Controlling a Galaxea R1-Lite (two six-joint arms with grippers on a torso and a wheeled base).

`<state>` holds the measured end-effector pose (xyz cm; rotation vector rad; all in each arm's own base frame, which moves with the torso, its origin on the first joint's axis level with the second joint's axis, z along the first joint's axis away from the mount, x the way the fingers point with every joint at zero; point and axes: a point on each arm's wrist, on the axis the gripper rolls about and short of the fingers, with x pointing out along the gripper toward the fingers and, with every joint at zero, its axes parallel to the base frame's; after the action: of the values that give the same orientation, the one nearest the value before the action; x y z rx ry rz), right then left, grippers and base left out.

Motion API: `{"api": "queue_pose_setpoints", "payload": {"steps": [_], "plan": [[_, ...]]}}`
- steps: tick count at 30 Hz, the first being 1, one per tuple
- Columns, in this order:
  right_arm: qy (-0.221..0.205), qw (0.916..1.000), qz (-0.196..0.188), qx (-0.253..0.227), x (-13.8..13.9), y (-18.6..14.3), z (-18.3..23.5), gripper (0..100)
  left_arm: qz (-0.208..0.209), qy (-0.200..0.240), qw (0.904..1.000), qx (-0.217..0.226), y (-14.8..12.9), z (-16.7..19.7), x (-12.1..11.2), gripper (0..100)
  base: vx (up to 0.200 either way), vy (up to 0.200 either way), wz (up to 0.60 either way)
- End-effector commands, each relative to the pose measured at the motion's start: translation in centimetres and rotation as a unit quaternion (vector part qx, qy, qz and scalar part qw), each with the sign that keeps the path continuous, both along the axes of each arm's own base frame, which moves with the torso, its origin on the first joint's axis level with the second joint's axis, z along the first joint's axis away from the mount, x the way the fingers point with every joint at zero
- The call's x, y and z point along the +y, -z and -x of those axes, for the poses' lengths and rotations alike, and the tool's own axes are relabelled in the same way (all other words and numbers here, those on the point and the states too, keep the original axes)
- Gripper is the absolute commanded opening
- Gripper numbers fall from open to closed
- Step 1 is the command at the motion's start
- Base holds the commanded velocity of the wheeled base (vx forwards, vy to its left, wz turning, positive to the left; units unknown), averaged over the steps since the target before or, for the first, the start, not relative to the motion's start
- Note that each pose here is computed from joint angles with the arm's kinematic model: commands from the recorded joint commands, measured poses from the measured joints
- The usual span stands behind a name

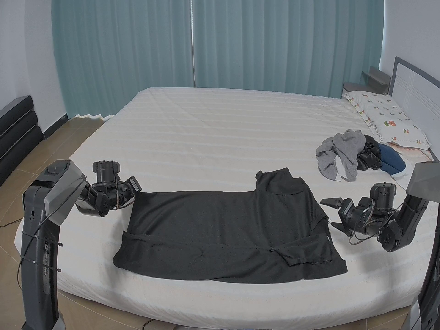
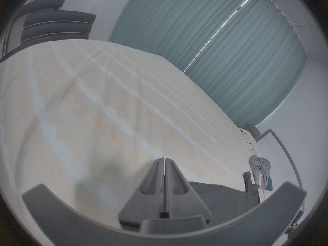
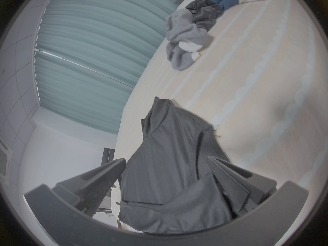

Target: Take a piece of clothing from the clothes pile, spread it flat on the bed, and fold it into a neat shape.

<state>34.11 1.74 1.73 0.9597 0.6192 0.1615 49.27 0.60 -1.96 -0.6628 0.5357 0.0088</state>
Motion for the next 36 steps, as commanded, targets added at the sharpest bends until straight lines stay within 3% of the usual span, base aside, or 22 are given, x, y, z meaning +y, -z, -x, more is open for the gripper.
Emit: {"api": "queue_pose_setpoints", "payload": {"steps": [1, 5, 6, 7, 14, 32, 33, 36], "plan": [[-0.017, 0.9994, 0.02, -0.024, 1.4, -2.1, -4.6, 100, 0.013, -0.022, 0.9996, -0.014, -1.6, 0.2, 0.0, 0, 0.0, 0.0, 0.0], [-0.023, 0.9934, 0.1, -0.051, 2.1, 0.0, -8.4, 100, 0.016, -0.021, 0.9996, -0.011, -1.6, 0.4, -0.3, 0, 0.0, 0.0, 0.0], [-0.023, 0.9934, 0.1, -0.051, 2.1, 0.0, -8.4, 100, 0.016, -0.021, 0.9996, -0.011, -1.6, 0.4, -0.3, 0, 0.0, 0.0, 0.0], [-0.027, 0.9891, 0.13, -0.062, 2.3, 0.9, -9.6, 100, 0.017, -0.021, 0.9996, -0.01, -1.7, 0.6, -0.3, 0, 0.0, 0.0, 0.0], [-0.066, 0.9754, 0.201, -0.061, 3.1, 2.3, -13.6, 100, 0.019, -0.022, 0.9996, 0.001, -1.7, 1.3, -0.2, 0, 0.0, 0.0, 0.0], [-0.046, 0.9704, 0.218, -0.094, 3.3, 5.1, -18.4, 100, 0.019, -0.022, 0.9996, -0.003, -1.7, 2.3, -0.1, 0, 0.0, 0.0, 0.0], [-0.044, 0.9705, 0.218, -0.093, 3.1, 5.0, -18.5, 0, 0.018, -0.024, 0.9996, -0.003, -1.6, 2.3, -0.1, 0, 0.0, 0.0, 0.0], [-0.043, 0.9711, 0.217, -0.09, 2.9, 4.7, -18.6, 0, 0.019, -0.022, 0.9996, -0.003, -1.6, 2.3, -0.1, 0, 0.0, 0.0, 0.0]]}}
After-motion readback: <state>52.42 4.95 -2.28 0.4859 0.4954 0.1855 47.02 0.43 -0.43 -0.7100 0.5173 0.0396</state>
